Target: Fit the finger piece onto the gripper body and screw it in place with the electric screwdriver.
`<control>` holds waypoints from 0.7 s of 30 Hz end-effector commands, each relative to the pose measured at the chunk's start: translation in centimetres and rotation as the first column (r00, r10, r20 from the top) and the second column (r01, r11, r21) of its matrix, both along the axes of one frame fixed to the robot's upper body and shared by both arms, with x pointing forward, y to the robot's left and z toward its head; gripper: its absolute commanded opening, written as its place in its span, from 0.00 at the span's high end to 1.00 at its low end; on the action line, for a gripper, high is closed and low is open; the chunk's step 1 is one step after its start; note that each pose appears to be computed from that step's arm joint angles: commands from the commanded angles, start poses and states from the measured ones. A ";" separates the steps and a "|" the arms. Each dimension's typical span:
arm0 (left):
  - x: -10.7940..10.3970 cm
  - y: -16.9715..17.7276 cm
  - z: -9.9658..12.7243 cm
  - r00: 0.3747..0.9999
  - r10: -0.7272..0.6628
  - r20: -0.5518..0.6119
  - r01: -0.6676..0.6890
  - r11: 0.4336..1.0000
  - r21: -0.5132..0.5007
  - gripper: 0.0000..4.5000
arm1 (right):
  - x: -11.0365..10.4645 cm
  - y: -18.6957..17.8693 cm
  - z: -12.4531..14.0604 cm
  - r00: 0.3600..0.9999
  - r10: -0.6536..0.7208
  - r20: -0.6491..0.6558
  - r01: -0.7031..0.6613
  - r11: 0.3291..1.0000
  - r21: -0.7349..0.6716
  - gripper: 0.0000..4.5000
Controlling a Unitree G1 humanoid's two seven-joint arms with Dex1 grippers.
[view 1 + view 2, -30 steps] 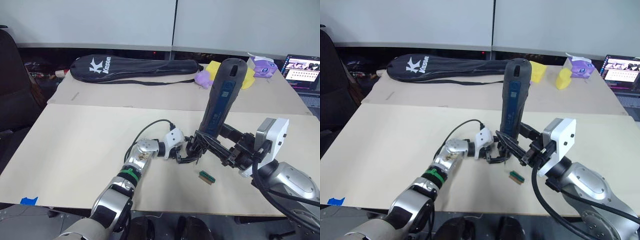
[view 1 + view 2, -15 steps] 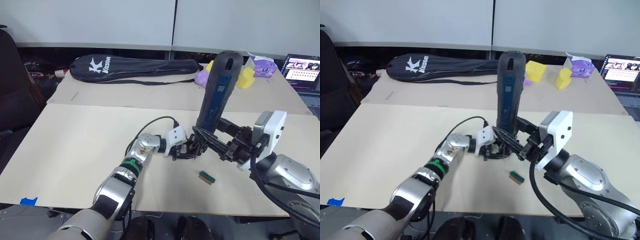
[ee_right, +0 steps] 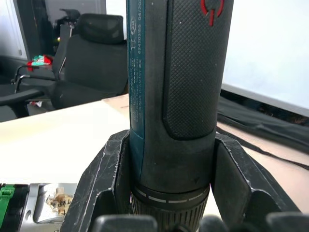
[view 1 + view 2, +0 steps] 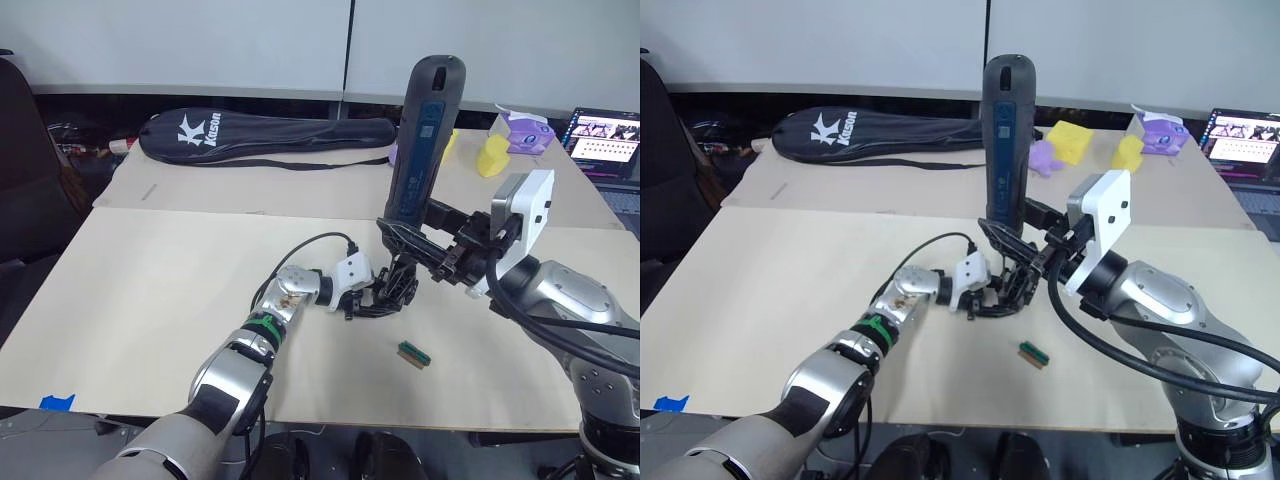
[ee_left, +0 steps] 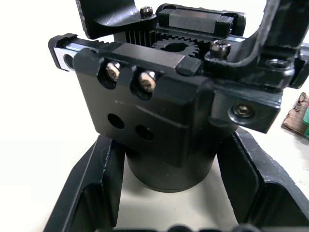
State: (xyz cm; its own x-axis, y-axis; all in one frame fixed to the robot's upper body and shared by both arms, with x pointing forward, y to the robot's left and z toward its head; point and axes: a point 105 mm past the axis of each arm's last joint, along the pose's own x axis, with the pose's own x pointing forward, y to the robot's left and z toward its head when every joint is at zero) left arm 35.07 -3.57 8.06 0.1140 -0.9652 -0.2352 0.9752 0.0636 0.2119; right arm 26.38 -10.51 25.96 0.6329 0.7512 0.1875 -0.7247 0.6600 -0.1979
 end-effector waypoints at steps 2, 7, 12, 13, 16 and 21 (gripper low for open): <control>0.3 -0.3 0.9 0.999 0.005 0.036 -0.004 1.000 -0.024 0.49 | -0.6 0.2 1.7 0.997 0.008 0.081 -0.009 1.000 0.009 0.58; 0.3 -0.3 1.0 0.999 0.006 0.038 -0.005 1.000 -0.025 0.49 | -0.6 0.4 1.6 0.996 0.008 0.085 -0.008 1.000 0.003 0.58; 0.2 -0.5 1.1 0.999 0.002 0.038 -0.001 0.999 -0.032 0.49 | -0.6 0.4 1.4 0.996 0.004 0.090 -0.003 1.000 -0.006 0.58; 0.2 -0.5 1.1 0.999 0.001 0.039 0.000 0.999 -0.033 0.49 | -0.6 0.4 1.3 0.996 0.002 0.089 -0.001 1.000 -0.005 0.58; 0.2 -0.5 1.1 0.999 0.000 0.040 0.002 0.999 -0.035 0.49 | -0.6 0.3 1.2 0.996 -0.001 0.087 0.001 1.000 -0.004 0.58; 0.2 -0.5 1.3 0.999 -0.001 0.041 0.003 0.999 -0.038 0.49 | -0.5 0.2 0.9 0.997 -0.004 0.082 0.004 1.000 -0.005 0.58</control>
State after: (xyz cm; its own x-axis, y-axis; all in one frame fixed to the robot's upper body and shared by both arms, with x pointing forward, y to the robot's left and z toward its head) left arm 35.10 -3.59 8.08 0.1168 -0.9654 -0.2332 0.9749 0.0666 0.2124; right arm 26.61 -10.30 25.32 0.6411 0.7480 0.1716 -0.7173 0.6635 -0.2124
